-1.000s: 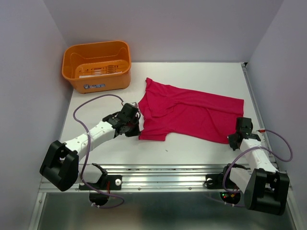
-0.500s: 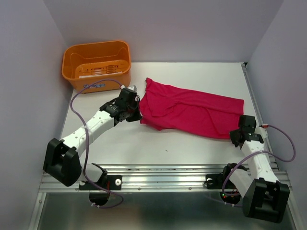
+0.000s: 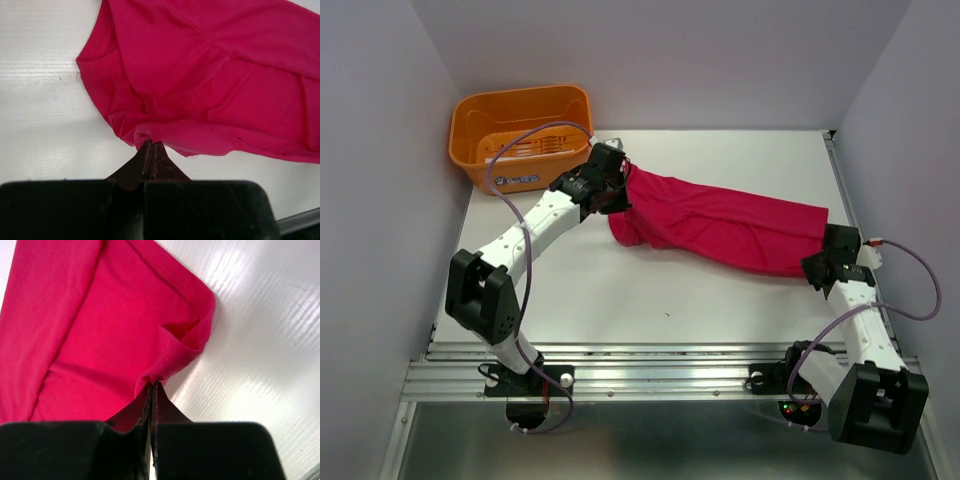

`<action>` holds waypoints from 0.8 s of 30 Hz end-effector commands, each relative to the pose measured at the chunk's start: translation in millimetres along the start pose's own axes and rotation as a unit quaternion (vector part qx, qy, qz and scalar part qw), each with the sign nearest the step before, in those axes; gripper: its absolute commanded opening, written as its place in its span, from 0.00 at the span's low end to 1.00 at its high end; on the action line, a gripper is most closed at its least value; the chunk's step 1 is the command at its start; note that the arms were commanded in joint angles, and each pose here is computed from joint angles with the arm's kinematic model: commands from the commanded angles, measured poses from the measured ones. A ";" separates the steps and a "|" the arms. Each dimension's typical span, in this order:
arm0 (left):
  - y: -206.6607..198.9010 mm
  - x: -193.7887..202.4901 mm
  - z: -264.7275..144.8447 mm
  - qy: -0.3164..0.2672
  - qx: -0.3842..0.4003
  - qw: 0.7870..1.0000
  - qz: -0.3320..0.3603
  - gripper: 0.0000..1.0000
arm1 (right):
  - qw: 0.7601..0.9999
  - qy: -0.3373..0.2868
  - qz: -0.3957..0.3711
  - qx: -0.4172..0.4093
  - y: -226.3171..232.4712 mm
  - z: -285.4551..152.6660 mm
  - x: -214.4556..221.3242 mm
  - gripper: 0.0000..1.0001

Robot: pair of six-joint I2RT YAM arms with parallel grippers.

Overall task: Roll the t-shirts
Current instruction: Fold the T-shirt at the center of the board.

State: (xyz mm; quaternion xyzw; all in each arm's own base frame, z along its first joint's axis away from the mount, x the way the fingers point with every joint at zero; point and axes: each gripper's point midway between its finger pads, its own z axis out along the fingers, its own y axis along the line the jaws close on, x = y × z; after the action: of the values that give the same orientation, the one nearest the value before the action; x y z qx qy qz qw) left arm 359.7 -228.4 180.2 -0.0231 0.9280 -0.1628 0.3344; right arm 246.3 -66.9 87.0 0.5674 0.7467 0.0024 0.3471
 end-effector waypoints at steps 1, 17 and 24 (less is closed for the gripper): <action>-1.4 -34.1 1.3 -0.038 -0.024 0.999 0.016 0.00 | 0.999 -0.031 0.007 -0.040 30.6 -4.3 -24.6 0.01; -22.0 -75.2 59.2 -0.058 -0.040 0.997 0.036 0.00 | 0.998 -0.042 0.011 -0.047 66.9 22.3 -41.7 0.01; -21.0 -94.8 76.4 -0.075 -0.066 0.994 0.039 0.00 | 0.998 -0.042 0.009 -0.040 75.4 36.5 -44.2 0.01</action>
State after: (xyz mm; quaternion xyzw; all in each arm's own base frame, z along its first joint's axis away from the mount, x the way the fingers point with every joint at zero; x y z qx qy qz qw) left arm 461.1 -262.1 162.2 -0.0125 0.9239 -0.1021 0.3686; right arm 307.9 -79.5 85.5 0.5628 0.7471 0.0056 0.3537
